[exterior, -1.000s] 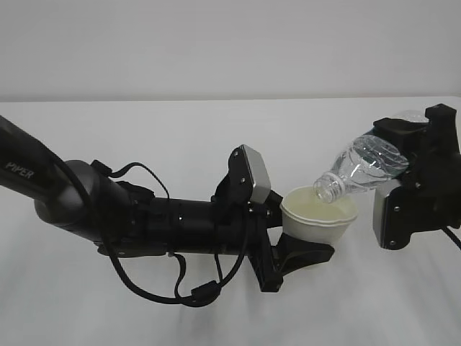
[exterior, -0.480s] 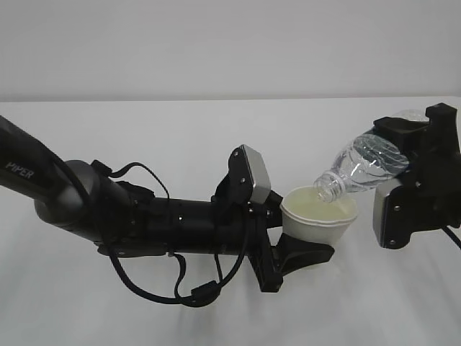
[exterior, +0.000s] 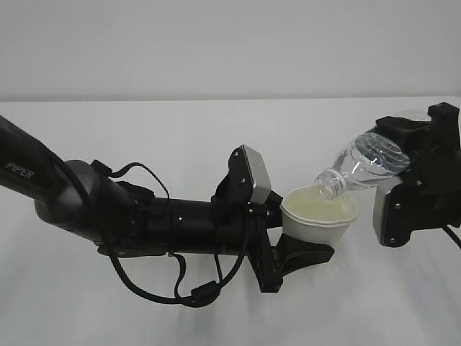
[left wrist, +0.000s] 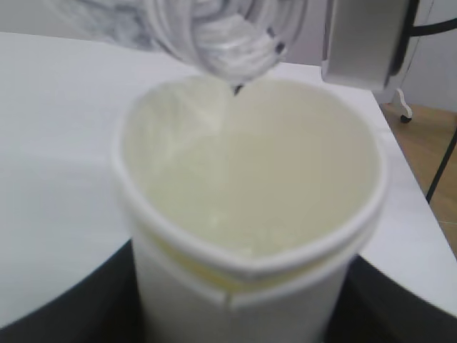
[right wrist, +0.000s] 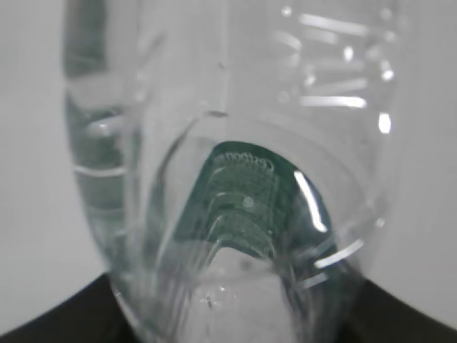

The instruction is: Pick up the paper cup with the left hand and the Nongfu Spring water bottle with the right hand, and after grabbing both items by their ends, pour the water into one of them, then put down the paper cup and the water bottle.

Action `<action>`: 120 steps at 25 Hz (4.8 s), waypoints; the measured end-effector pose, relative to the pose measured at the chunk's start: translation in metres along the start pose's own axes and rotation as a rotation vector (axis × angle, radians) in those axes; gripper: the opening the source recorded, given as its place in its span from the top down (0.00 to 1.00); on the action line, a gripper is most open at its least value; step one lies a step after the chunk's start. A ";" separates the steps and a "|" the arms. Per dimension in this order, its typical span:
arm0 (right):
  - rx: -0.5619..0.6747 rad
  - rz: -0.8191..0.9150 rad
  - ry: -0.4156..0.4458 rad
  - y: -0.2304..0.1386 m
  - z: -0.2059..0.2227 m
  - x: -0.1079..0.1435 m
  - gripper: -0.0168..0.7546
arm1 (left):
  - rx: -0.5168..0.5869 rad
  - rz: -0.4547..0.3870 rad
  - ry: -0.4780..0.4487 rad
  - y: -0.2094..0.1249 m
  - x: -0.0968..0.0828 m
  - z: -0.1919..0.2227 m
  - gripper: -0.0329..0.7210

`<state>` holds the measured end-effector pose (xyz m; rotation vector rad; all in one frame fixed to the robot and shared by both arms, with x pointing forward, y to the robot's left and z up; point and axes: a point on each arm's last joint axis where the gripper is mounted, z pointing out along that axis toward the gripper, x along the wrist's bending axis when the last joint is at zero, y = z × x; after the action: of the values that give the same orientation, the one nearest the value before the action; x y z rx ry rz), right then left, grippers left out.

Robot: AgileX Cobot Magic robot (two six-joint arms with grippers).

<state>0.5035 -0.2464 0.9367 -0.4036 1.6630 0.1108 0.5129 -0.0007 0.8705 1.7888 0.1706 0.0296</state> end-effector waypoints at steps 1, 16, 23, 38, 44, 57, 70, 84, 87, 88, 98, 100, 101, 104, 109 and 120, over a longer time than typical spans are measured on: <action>0.002 0.004 0.000 0.000 0.000 0.000 0.50 | 0.000 0.000 0.000 0.000 0.000 0.000 0.36; 0.008 0.068 -0.006 -0.001 0.000 -0.001 0.50 | -0.009 -0.015 0.023 0.001 0.002 0.000 0.36; 0.008 0.146 -0.021 -0.001 0.000 -0.002 0.50 | -0.021 -0.031 0.045 0.002 0.004 0.000 0.36; 0.008 0.414 -0.059 -0.002 0.000 -0.005 0.50 | -0.034 -0.052 0.077 0.003 0.007 0.000 0.36; 0.034 0.550 -0.065 -0.004 -0.001 -0.005 0.50 | -0.055 -0.077 0.112 0.004 0.010 -0.001 0.36; 0.027 0.840 -0.073 -0.005 -0.001 -0.005 0.50 | -0.080 -0.069 0.145 0.006 0.018 -0.006 0.36; 0.010 1.166 -0.076 -0.004 -0.001 -0.005 0.50 | -0.085 -0.056 0.212 0.004 0.039 -0.022 0.36; -0.003 1.416 -0.077 -0.004 -0.001 -0.005 0.50 | -0.110 -0.055 0.266 0.003 0.059 -0.043 0.38; -0.004 1.444 -0.077 -0.004 -0.001 -0.005 0.50 | -0.108 -0.052 0.265 0.002 0.060 -0.044 0.38; -0.004 1.452 -0.077 -0.004 -0.001 -0.005 0.50 | -0.108 -0.052 0.266 0.002 0.061 -0.045 0.38; 0.018 1.577 -0.043 -0.006 0.026 0.011 0.50 | -0.105 -0.053 0.292 0.000 0.070 -0.054 0.38; 0.024 1.597 -0.034 -0.006 0.030 0.015 0.50 | -0.103 -0.051 0.292 0.000 0.071 -0.056 0.38; 0.028 1.608 -0.028 -0.006 0.033 0.017 0.50 | -0.103 -0.050 0.293 0.000 0.072 -0.057 0.38; 0.040 1.626 -0.014 -0.006 0.038 0.024 0.50 | -0.102 -0.050 0.296 -0.001 0.073 -0.059 0.38; 0.060 1.643 0.008 -0.006 0.049 0.035 0.50 | -0.099 -0.054 0.307 -0.002 0.076 -0.063 0.38; 0.110 1.675 0.043 -0.006 0.077 0.066 0.50 | -0.099 -0.056 0.323 -0.003 0.081 -0.069 0.38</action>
<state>0.5728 -0.2418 0.8621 1.1575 1.6146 1.2152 0.5847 0.0770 0.8768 1.6708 0.4435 0.2834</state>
